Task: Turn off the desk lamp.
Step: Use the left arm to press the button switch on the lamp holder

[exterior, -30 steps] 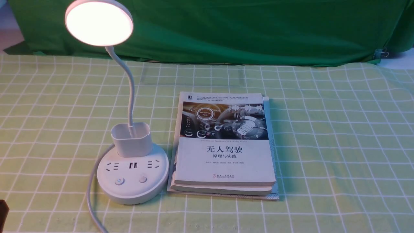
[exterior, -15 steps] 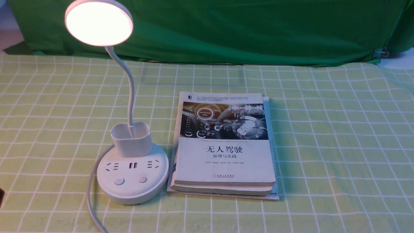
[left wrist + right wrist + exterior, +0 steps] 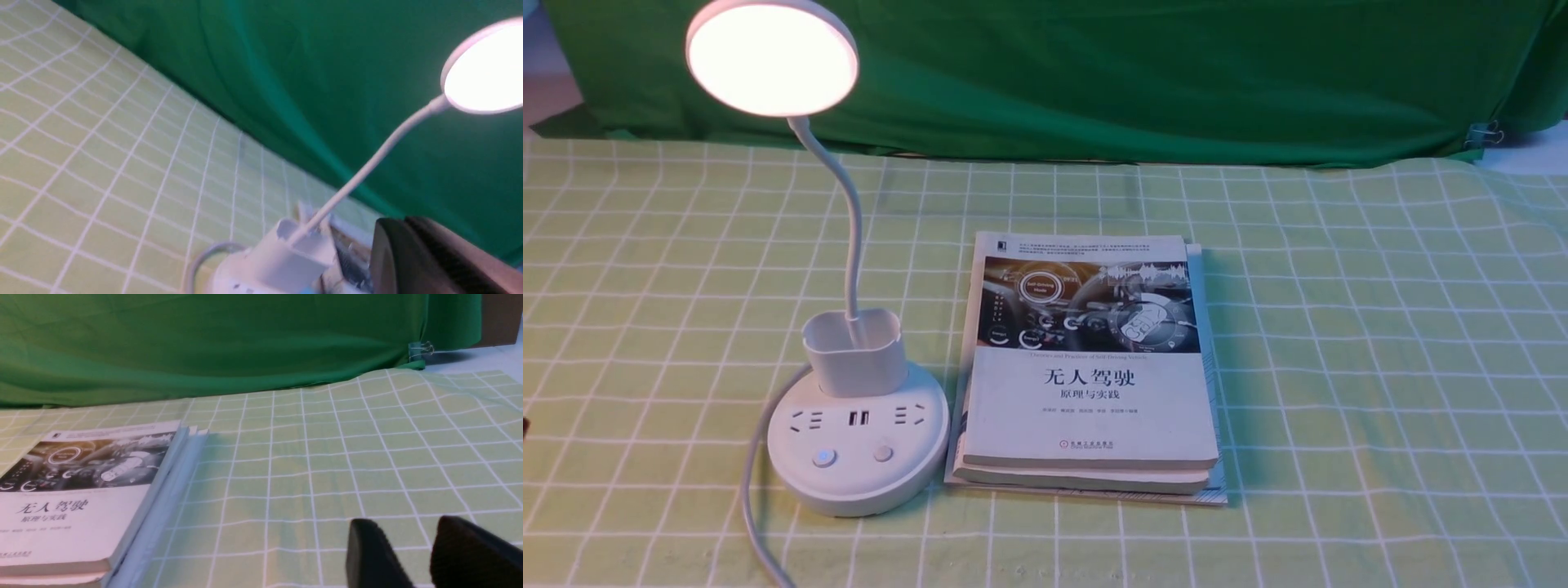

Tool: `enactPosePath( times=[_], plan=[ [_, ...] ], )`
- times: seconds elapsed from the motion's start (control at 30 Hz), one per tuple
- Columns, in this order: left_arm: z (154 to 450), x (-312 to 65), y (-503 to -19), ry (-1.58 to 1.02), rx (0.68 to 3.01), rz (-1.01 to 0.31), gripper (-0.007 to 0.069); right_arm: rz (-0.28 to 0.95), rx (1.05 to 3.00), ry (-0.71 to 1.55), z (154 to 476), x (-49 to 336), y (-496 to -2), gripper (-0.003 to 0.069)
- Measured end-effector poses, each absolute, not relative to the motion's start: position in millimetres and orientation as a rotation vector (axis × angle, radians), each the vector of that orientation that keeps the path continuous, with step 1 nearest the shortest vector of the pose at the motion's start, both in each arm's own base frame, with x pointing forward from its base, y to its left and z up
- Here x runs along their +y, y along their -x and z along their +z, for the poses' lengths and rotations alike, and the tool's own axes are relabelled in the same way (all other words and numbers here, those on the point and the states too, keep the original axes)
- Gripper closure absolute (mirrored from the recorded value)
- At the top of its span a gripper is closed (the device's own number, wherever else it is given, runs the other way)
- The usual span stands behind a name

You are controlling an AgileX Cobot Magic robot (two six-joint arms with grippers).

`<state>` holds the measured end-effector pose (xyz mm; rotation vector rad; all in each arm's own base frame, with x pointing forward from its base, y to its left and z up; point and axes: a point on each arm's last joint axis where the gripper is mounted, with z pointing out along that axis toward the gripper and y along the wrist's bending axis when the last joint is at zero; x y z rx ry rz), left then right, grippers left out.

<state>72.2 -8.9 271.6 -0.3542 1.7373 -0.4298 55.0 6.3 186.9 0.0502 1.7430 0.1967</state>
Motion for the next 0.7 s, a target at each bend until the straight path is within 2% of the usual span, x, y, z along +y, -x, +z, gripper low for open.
enactPosePath(
  times=[0.1,0.13,0.17,0.23,0.33,0.53,0.7],
  plan=[
    [285,-14,-96,0.188,2.039,-0.344,0.0624,0.196,1.743,-0.050,187,6,-55,0.0420],
    [288,-14,-96,0.186,2.030,-0.344,0.0624,0.196,1.743,-0.050,187,6,-55,0.0420],
    [288,-16,-110,0.100,2.185,-0.321,0.0624,0.196,1.744,-0.049,187,6,-55,0.0420],
    [288,-20,-129,0.023,2.333,-0.328,0.0624,0.195,1.744,-0.049,187,6,-55,0.0420],
    [283,-30,-152,-0.092,2.449,-0.335,0.0624,0.195,1.744,-0.049,187,6,-55,0.0420],
    [265,-81,-191,-0.472,2.665,-0.339,0.0624,0.195,1.744,-0.049,187,6,-55,0.0420],
    [253,-110,-209,-0.624,2.751,-0.339,0.0624,0.196,1.744,-0.050,187,6,-55,0.0420]
  ],
)
